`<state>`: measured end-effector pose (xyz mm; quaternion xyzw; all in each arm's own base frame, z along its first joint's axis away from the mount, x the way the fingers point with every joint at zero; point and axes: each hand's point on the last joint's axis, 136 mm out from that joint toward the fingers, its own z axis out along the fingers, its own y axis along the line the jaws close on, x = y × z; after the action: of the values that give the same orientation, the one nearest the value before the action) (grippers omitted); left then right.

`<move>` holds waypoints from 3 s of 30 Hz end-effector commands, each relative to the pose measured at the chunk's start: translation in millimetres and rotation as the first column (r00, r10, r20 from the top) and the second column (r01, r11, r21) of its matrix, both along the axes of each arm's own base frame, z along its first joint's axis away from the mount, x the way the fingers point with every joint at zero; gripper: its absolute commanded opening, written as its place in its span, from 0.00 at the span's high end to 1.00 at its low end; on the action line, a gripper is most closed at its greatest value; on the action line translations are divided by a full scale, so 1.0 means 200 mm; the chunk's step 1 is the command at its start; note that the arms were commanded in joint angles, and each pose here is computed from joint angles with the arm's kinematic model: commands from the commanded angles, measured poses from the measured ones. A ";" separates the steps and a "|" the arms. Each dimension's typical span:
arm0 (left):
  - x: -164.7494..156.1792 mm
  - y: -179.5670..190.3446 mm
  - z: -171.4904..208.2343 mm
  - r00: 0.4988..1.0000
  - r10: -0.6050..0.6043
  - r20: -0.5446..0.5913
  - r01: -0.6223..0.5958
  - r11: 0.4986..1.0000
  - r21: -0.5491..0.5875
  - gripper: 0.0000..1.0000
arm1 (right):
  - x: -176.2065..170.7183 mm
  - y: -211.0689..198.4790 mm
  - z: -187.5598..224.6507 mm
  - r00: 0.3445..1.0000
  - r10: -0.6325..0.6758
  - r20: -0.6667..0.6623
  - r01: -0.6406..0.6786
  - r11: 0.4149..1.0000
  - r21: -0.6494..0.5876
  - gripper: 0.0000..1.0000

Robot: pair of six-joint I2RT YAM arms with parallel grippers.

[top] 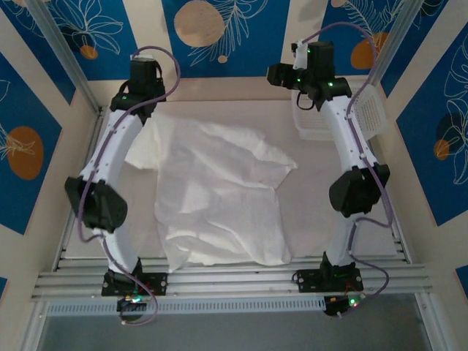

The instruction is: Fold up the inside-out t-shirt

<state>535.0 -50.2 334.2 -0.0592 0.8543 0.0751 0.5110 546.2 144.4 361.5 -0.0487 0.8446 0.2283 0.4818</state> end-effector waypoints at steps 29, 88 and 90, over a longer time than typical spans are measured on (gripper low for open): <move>-1.25 -0.32 -1.27 0.837 -0.155 -0.525 -0.051 0.933 -0.357 1.00 | -1.25 0.39 -1.36 0.787 0.058 -0.615 0.028 0.991 0.130 1.00; -1.77 -0.86 -0.59 0.389 -0.908 -0.153 0.910 0.405 -0.089 0.28 | -1.94 0.37 -1.64 0.530 -0.021 -0.848 0.252 0.958 0.134 0.50; -1.76 -0.89 -0.60 0.387 -0.909 -0.153 0.910 0.403 -0.096 0.23 | -1.92 0.37 -1.64 0.536 -0.041 -0.843 0.255 0.960 0.116 0.65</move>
<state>181.7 -221.2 214.8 0.4016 0.8053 -0.2158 0.3789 151.7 208.6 23.9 0.1818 0.9478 0.2603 0.0306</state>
